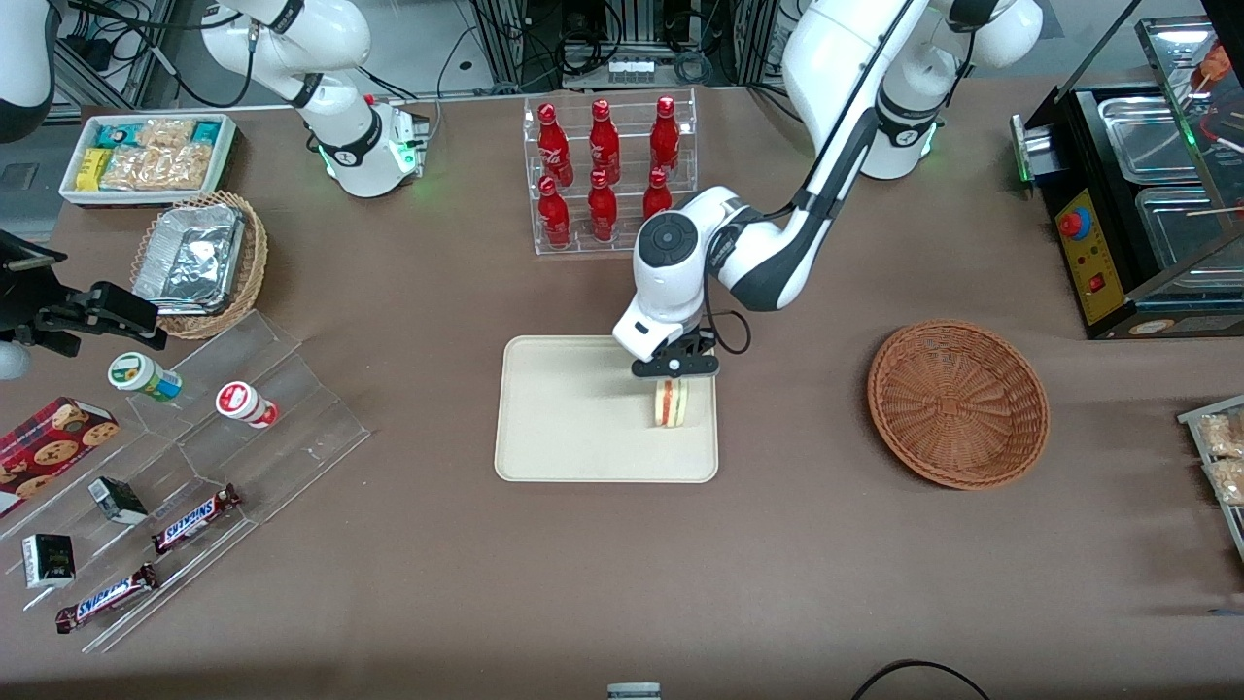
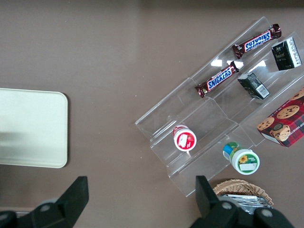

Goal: Place sandwich from basket to tray
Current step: 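Lower the sandwich onto the tray and open the left gripper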

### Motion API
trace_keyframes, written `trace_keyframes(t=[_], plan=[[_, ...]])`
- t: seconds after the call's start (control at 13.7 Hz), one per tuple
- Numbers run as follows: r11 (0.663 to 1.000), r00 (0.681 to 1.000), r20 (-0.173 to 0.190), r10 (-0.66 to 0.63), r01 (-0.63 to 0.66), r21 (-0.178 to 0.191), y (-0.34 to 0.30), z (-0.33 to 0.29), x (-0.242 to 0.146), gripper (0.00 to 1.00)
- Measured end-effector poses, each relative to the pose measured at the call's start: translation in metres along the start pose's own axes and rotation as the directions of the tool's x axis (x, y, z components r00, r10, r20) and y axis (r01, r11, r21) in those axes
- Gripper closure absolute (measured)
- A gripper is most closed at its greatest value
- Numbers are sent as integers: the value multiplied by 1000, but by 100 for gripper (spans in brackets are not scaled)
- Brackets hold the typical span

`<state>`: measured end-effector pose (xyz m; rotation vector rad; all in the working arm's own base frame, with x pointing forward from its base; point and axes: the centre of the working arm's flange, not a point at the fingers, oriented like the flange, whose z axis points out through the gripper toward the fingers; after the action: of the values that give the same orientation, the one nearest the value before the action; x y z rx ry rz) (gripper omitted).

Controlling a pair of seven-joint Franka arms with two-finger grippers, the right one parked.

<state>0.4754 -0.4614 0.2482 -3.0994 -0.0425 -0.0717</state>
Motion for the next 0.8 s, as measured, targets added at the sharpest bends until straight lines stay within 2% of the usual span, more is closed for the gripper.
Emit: trace_keyframes(t=[0.22, 0.51, 0.58, 0.8], plan=[[1000, 1000, -7, -2, 2, -6, 7, 4, 8, 79], [1000, 1000, 3, -5, 5, 8, 4, 17, 9, 78], [1000, 1000, 3, -6, 6, 10, 3, 17, 10, 75], [1000, 1000, -2, -8, 9, 8, 3, 15, 13, 46]])
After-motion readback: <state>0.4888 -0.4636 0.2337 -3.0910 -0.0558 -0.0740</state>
